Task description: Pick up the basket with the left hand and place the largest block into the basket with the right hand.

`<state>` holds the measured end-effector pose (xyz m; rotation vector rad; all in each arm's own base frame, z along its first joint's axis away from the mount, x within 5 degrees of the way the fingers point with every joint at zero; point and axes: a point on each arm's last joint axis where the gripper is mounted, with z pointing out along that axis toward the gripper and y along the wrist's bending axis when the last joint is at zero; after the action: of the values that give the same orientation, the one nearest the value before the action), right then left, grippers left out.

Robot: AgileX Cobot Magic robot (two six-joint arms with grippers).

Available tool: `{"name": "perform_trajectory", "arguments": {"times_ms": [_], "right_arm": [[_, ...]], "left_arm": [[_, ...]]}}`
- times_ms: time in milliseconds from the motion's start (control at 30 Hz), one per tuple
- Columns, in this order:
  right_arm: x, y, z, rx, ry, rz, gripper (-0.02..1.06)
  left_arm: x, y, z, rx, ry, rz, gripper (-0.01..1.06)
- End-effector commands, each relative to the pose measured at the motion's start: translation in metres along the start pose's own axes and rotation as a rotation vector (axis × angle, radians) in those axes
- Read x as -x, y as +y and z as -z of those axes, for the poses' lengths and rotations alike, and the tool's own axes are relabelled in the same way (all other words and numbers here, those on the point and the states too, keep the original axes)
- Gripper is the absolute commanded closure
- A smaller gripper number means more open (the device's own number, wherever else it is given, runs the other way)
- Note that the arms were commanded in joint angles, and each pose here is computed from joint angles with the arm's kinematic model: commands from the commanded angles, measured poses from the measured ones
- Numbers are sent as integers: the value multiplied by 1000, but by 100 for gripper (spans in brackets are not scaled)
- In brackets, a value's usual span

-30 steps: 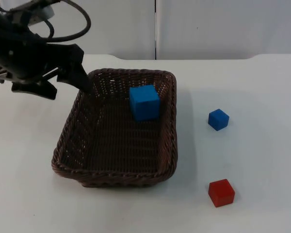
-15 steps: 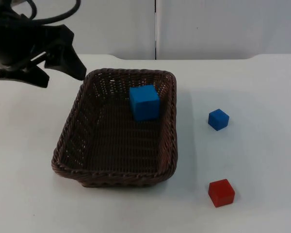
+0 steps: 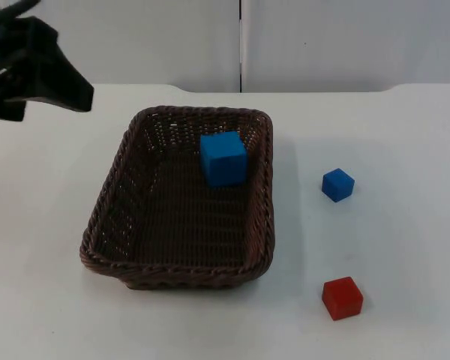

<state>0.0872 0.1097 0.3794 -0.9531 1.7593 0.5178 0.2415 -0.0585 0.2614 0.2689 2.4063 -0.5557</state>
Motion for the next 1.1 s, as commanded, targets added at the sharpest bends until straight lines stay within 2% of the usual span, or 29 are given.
{"name": "perform_trajectory", "arguments": {"times_ms": [0, 267, 500, 633, 800, 933, 1067], "right_arm": [[-6, 1, 3, 0, -10, -18, -1], [-40, 4, 24, -1, -25, -68, -1], [-67, 6, 44, -2, -51, -88, -1], [-83, 7, 62, -3, -47, -90, -1], [-93, 8, 80, -4, -61, -102, -1], [-107, 9, 97, -4, -59, -120, -1], [-115, 9, 106, -5, -54, -122, -1]], "left_arm": [[-5, -6, 12, 0, -31, -26, 32], [-30, -33, 75, -1, -209, -109, 32], [-54, -46, 114, 35, -302, -165, 32], [-83, -49, 135, 93, -370, -164, 32], [-105, -50, 152, 156, -402, -159, 32], [-129, -48, 170, 240, -433, -134, 32], [-142, -48, 178, 275, -448, -130, 32]]}}
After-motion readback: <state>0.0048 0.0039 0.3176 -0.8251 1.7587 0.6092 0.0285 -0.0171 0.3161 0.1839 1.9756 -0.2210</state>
